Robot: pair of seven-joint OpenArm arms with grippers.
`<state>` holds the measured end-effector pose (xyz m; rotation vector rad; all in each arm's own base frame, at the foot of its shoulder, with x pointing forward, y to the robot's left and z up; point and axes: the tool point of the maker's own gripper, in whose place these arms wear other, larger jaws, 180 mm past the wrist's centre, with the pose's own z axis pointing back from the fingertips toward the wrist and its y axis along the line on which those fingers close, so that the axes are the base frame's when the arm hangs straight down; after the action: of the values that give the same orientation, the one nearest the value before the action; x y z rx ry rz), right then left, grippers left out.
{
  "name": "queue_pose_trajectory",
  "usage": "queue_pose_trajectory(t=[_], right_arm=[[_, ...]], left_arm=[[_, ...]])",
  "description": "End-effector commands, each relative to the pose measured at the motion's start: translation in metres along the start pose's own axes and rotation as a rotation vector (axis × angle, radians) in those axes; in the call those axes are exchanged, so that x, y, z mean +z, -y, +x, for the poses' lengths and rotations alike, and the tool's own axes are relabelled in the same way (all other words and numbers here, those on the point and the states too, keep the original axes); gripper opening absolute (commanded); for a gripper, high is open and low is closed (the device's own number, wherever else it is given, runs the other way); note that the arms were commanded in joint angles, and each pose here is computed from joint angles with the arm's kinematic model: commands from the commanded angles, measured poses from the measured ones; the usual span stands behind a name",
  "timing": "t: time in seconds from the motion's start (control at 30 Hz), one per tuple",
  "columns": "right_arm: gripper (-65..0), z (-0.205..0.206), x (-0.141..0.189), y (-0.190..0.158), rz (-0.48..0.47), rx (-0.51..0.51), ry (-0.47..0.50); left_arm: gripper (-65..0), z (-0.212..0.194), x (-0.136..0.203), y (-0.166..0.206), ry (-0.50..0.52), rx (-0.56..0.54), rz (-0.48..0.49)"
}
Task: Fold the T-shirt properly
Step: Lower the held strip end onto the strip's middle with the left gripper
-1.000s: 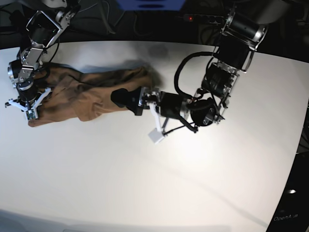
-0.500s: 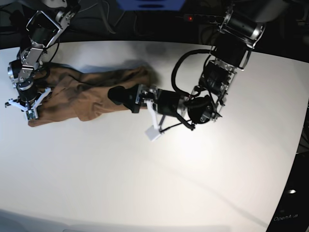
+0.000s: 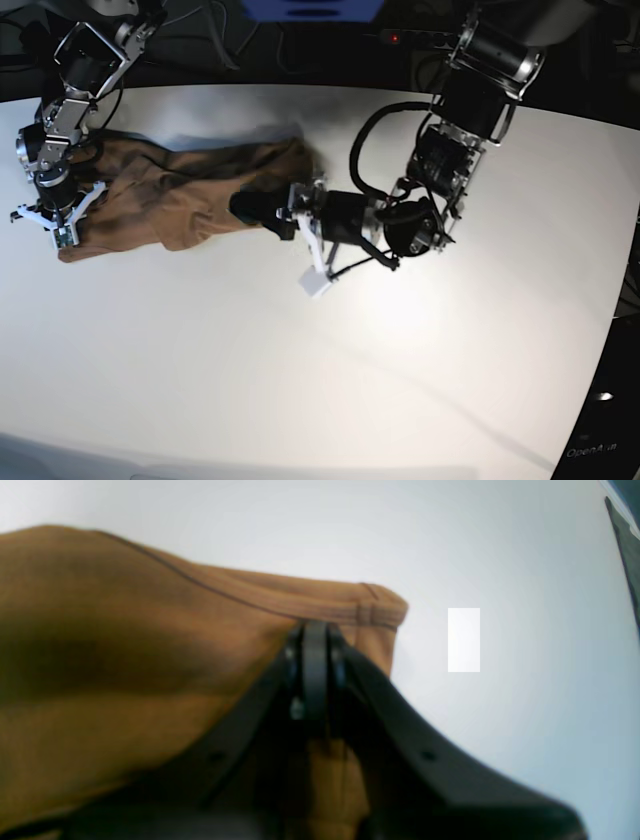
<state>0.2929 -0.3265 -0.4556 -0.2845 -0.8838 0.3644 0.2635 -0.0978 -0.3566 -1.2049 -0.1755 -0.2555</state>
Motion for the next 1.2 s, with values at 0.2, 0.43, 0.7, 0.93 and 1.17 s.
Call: queue_pose_trajectory(t=[0.2, 0.43, 0.7, 0.93, 1.17], right_arm=[[-64.6, -0.046, 0.006, -0.033, 0.125, 0.038, -0.206], [-64.6, -0.047, 0.007, -0.034, 0.125, 0.038, -0.208], [-64.6, -0.054, 0.010, -0.036, 0.130, 0.038, -0.219], [-64.6, -0.054, 0.011, -0.033, 0.126, 0.043, -0.221], [-64.6, -0.047, 0.009, -0.011, 0.068, 0.003, -0.203]], left_arm=[[-63.1, 0.008, -0.003, -0.009, -0.003, 0.042, -0.002], [-63.2, 0.008, -0.003, -0.012, -0.001, 0.055, 0.005], [-63.2, -0.008, -0.024, -0.018, -0.094, 0.055, 0.175], [-63.2, -0.014, -0.030, -0.013, -0.155, 0.076, 0.270], [-63.2, -0.024, -0.020, -0.023, -0.207, 0.126, 0.322]])
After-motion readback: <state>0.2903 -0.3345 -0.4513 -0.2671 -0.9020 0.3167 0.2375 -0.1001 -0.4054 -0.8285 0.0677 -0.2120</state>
